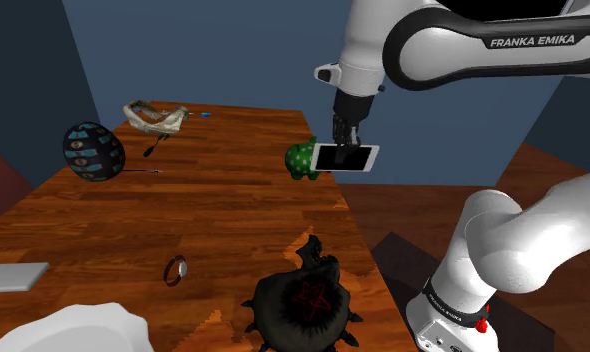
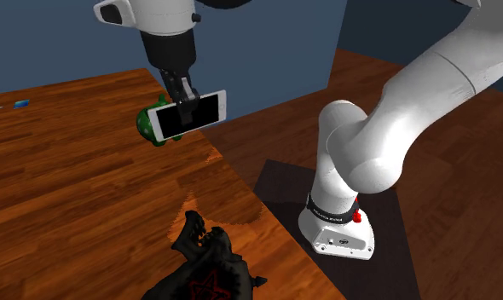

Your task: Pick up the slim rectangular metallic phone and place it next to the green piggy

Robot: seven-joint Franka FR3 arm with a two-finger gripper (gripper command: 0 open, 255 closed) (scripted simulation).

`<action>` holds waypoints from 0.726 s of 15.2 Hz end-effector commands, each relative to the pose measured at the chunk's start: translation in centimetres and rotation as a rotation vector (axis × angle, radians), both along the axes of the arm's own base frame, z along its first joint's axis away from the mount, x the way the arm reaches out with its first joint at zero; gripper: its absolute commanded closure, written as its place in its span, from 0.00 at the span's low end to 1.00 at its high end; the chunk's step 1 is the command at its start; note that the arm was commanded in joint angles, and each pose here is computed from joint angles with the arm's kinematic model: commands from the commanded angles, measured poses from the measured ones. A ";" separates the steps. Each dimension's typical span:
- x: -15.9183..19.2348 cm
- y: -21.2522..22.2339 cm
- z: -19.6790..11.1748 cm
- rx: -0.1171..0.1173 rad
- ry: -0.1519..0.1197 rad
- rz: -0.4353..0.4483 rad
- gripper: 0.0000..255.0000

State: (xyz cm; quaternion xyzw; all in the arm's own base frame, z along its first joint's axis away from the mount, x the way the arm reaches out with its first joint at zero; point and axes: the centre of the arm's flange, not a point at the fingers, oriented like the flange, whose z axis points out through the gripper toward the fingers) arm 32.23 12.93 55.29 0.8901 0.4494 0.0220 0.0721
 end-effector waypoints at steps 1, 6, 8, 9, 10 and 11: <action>2.2 -1.5 -0.1 -0.001 -0.001 0.000 1.00; 7.9 -4.7 -0.1 -0.001 -0.001 0.000 1.00; 10.2 -6.0 -0.1 -0.001 -0.001 0.000 1.00; 11.4 -6.7 -0.1 -0.001 -0.001 0.000 1.00; 12.5 -7.3 -0.1 -0.001 -0.001 0.000 1.00; 13.7 -8.0 -0.1 -0.001 -0.001 0.000 1.00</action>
